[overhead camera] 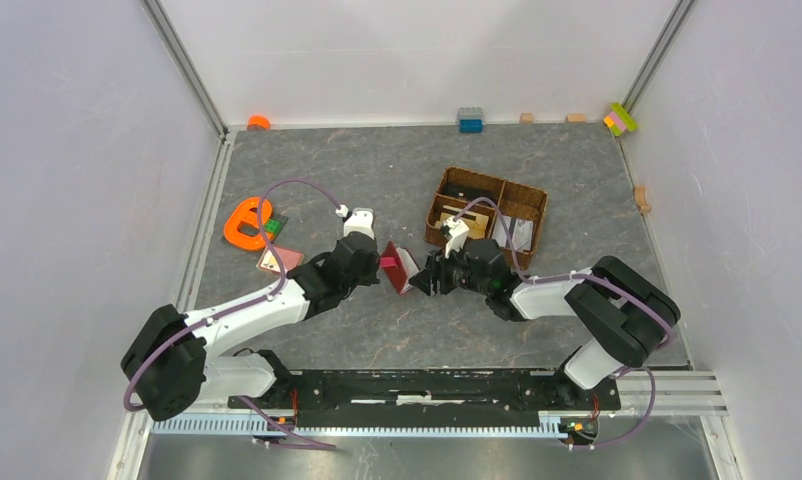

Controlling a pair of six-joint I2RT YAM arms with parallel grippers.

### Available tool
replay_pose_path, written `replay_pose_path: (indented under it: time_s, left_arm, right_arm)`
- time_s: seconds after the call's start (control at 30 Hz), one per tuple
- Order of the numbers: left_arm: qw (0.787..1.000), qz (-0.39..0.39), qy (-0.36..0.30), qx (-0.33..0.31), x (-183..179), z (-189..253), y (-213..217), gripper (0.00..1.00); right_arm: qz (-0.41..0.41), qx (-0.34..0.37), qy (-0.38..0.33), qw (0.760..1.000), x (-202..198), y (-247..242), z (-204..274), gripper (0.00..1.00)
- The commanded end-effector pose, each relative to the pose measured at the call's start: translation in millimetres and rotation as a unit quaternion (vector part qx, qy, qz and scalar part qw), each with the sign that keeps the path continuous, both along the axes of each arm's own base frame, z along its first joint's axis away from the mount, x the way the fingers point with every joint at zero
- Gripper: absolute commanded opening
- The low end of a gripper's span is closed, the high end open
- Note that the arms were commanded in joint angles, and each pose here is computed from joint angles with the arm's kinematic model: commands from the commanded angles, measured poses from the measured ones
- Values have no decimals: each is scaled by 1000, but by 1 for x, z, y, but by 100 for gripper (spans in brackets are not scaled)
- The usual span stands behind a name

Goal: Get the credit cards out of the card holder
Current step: Open the card holder at the center of the board.

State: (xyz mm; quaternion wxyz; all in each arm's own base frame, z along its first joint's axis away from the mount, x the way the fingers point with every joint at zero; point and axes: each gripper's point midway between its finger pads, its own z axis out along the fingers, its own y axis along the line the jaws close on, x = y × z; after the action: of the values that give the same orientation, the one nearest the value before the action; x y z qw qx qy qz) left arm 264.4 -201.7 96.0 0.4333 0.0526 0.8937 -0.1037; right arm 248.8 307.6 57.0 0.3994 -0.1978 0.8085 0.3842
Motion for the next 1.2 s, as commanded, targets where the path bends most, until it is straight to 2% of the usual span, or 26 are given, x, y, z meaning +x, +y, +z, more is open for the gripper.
replay_pose_path:
  time_s: [0.0, 0.1, 0.2, 0.33, 0.37, 0.4, 0.47, 0.5, 0.53, 0.63, 0.77, 0.9, 1.03, 1.17]
  left_arm:
    - [1000, 13, -6, -20, 3, 6, -2, 2]
    - [999, 5, -9, -31, 1, 8, -4, 2]
    - [999, 2, -14, -38, 0, 11, -5, 2]
    - [999, -1, -14, -45, 0, 12, -7, 2]
    - [999, -4, -15, -48, 0, 12, -8, 5]
    - [999, -10, -13, -52, -1, 12, -10, 15]
    - [998, -22, -10, -62, -3, 12, -14, 53]
    - [997, -25, -11, -71, -4, 13, -15, 69]
    - [996, -27, -12, -79, -4, 13, -16, 80]
    - [995, -27, -7, -99, -4, 12, -16, 94]
    - [993, -27, 16, -115, -1, 4, -17, 100]
    - [990, -17, 36, -132, 1, -2, -14, 100]
    - [985, -10, 28, -169, 5, 4, -10, 100]
    - [984, -4, 48, -173, 8, -4, -10, 100]
  right_arm:
    - [27, 60, -21, 998, 9, 25, 32, 53]
    - [32, 64, -14, 997, 10, 29, 31, 42]
    - [25, 61, -12, 998, 12, 28, 30, 35]
    - [27, 58, -20, 998, 13, 29, 32, 19]
    - [28, 58, -21, 998, 13, 29, 33, 16]
    - [31, 57, -23, 998, 11, 30, 33, 13]
    - [33, 54, -26, 998, 11, 31, 32, 7]
    - [37, 52, -28, 998, 10, 33, 33, 5]
    - [39, 47, -30, 998, 10, 34, 32, 4]
    - [46, 32, -45, 997, 7, 39, 34, 3]
    - [55, 15, -68, 996, 2, 45, 38, 3]
    - [66, 1, -87, 994, -4, 51, 41, 5]
    - [79, -19, -105, 991, -10, 60, 42, 7]
    - [91, -26, -112, 989, -16, 68, 41, 8]
